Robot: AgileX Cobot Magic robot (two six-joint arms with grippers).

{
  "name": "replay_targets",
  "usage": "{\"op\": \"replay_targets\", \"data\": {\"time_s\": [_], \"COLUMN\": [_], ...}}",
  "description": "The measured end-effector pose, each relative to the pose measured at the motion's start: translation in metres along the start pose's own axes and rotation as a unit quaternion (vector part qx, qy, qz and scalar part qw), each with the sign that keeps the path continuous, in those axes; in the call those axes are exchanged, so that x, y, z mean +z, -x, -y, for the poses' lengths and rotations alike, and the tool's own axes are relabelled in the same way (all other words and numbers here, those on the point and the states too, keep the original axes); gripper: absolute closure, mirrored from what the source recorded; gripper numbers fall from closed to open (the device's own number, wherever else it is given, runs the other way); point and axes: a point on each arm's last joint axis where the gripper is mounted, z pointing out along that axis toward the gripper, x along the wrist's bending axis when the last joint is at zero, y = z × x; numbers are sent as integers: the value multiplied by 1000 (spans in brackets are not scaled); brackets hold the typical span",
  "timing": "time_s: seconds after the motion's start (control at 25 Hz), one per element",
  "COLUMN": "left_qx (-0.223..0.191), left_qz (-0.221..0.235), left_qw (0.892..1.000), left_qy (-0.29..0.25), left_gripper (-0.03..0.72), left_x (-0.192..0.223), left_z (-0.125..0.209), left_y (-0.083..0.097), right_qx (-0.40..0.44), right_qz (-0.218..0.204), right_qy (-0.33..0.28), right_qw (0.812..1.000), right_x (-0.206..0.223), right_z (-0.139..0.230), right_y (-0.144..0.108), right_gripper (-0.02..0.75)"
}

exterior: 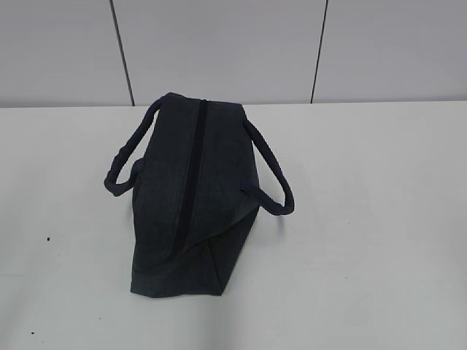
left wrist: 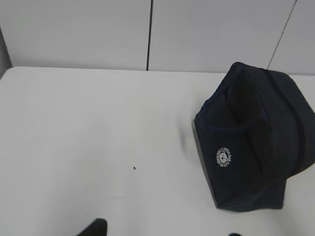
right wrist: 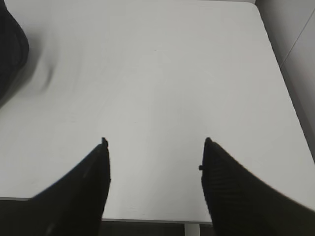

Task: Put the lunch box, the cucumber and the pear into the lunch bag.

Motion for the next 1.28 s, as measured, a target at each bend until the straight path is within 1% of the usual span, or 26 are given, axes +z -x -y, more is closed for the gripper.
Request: {"op": "replay_targets", "data": {"time_s": [0.08,0.16,0.32,0.44,0.56,0.64,0.76,0.96,1.12,1.28], "left_qx": [7,15,22,23,16,12,10,8,0,-1], "left_qz": [-15,-33,-54,-52,-36,-24,-24,-23,-6,-3], "left_qw": [1000,999,998,998,998,999,1000,1000,1000,1000], "left_qy": [3,7,-11,-28,-39,-18,15,19,22,23], "left_gripper": [253,253,253,253,253,253,253,253,253,253], "left_x": [-6,-10,-4,4,12,14,21,25,25,25], "left_z": [7,16,28,33,37,34,30,31,30,30], "left_y": [-1,-4,-9,-10,-8,-6,-7,-7,-4,-4], "right_qx": [-1,0,-3,-4,-6,-9,-8,-8,-8,-8], "right_qz": [8,15,21,21,20,18,15,14,14,14], "right_qy": [16,15,-2,-13,-13,-10,-6,-5,-5,-5], "right_qw": [1000,1000,1000,1000,1000,1000,1000,1000,1000,1000], "right_x": [0,4,13,18,29,39,43,43,44,44], "right_z": [17,30,37,40,43,45,46,46,46,46], "right_y": [1,2,2,1,0,-1,-2,-2,-2,-2], "right_gripper": [272,272,272,272,272,272,272,272,272,272]}}
